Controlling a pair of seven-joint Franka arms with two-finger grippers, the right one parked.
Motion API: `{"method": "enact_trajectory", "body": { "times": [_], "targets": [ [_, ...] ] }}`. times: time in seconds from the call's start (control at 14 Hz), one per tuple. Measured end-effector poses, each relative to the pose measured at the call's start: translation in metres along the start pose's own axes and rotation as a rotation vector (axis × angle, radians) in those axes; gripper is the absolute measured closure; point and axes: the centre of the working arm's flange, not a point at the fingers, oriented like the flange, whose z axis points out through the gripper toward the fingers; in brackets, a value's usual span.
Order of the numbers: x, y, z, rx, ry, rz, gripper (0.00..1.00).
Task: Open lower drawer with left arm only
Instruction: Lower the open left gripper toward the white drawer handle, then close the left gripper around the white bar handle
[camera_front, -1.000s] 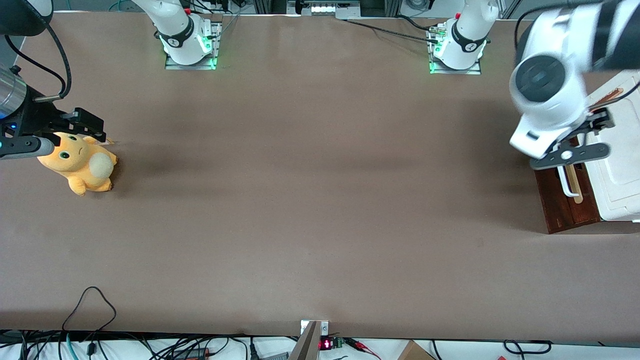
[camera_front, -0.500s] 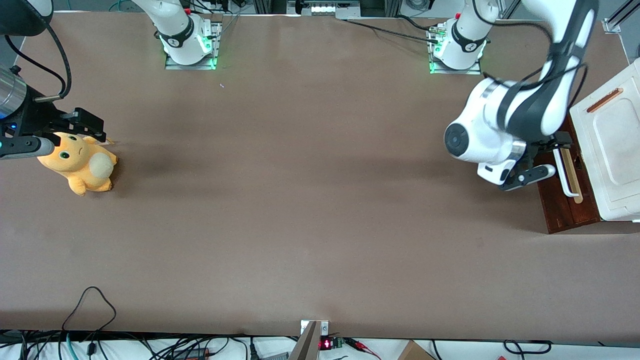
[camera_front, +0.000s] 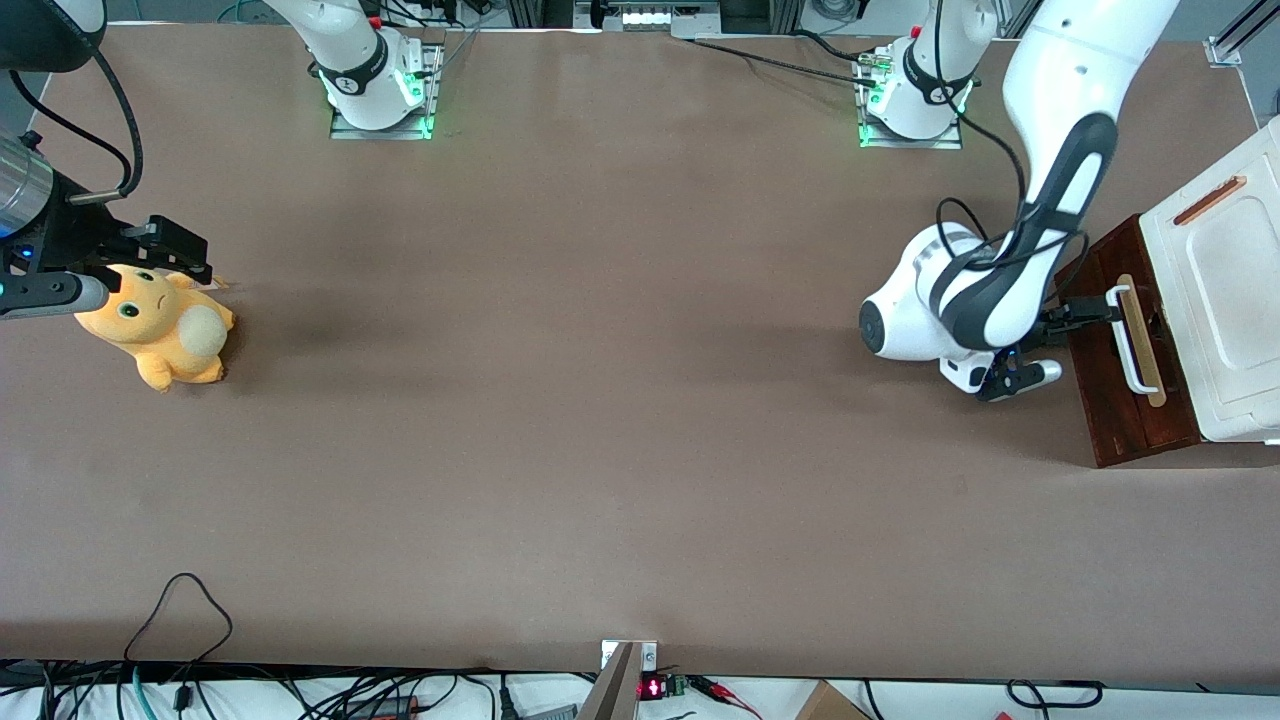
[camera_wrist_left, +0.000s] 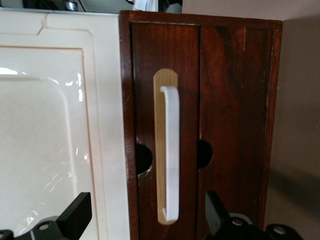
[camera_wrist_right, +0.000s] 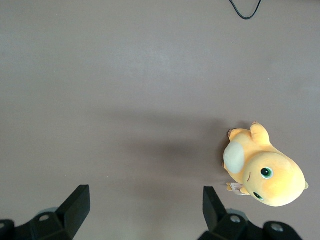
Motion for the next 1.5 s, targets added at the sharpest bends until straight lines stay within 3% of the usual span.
{"method": "enact_trajectory", "body": {
  "times": [0.29,0.71,1.0,1.14,1.36,1.5],
  "targets": [
    [-0.007,0.041,0.017,0.068,0.012,0.035,0.02],
    [-0.007,0.053,0.045,0.176,0.02,0.007,0.05],
    [0.0,0.046,0.068,0.2,0.008,-0.006,0.09],
    [0.003,0.043,0.079,0.213,0.009,-0.01,0.14],
    [0.003,0.043,0.083,0.214,0.004,-0.01,0.4],
    [0.003,0.043,0.082,0.213,0.006,-0.01,0.47]
  ]
}}
